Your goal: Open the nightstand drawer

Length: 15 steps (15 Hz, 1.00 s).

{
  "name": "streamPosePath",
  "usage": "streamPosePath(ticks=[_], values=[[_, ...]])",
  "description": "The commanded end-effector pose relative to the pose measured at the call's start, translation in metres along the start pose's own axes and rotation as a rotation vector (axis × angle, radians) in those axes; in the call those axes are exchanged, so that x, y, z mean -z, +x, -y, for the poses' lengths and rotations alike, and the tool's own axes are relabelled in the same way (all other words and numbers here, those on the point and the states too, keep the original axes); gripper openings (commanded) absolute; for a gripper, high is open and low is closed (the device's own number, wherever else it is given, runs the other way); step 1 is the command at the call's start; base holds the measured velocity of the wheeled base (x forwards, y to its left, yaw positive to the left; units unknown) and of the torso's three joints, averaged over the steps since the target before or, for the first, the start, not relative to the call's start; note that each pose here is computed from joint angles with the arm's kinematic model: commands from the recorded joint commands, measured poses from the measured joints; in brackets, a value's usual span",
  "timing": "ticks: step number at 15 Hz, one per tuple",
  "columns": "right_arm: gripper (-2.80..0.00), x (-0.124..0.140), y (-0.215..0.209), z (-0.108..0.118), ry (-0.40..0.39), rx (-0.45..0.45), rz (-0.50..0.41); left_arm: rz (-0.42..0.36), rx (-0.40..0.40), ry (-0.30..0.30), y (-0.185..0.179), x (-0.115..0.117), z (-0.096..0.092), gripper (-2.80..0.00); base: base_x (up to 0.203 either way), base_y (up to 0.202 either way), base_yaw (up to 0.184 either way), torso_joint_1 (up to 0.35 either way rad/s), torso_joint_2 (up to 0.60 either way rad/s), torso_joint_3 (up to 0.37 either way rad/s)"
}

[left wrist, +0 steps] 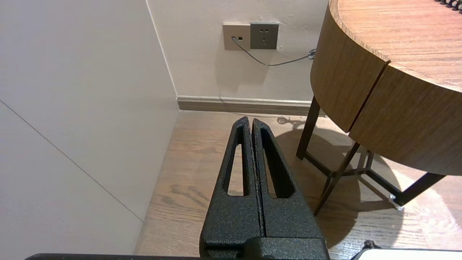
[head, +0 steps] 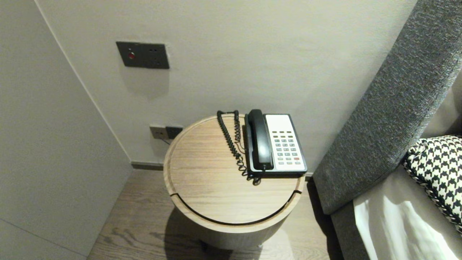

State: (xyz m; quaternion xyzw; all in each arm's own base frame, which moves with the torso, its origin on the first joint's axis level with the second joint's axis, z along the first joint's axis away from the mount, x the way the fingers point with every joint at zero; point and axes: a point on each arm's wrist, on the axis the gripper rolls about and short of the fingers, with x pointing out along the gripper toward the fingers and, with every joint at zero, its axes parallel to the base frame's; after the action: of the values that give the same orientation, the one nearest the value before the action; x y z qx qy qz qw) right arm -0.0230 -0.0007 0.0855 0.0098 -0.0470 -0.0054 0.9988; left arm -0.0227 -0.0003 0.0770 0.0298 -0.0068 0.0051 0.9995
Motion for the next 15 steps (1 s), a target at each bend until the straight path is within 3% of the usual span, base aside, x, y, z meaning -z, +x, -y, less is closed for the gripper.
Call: streamPosePath(ticks=[1, 15], values=[[-2.8, 0.0113, 0.0021, 0.0002, -0.001, 0.001, -0.039, 0.01, -0.003, -0.005, -0.001, 0.0005, 0.0, -2.8, 0.0, 0.0, 0.0, 0.0, 0.0, 0.0], [-2.8, 0.0113, 0.0021, 0.0002, -0.001, 0.001, -0.039, 0.003, -0.007, -0.029, -0.0003, 0.0002, -0.0002, -2.8, 0.0, 0.0, 0.0, 0.0, 0.0, 0.0]])
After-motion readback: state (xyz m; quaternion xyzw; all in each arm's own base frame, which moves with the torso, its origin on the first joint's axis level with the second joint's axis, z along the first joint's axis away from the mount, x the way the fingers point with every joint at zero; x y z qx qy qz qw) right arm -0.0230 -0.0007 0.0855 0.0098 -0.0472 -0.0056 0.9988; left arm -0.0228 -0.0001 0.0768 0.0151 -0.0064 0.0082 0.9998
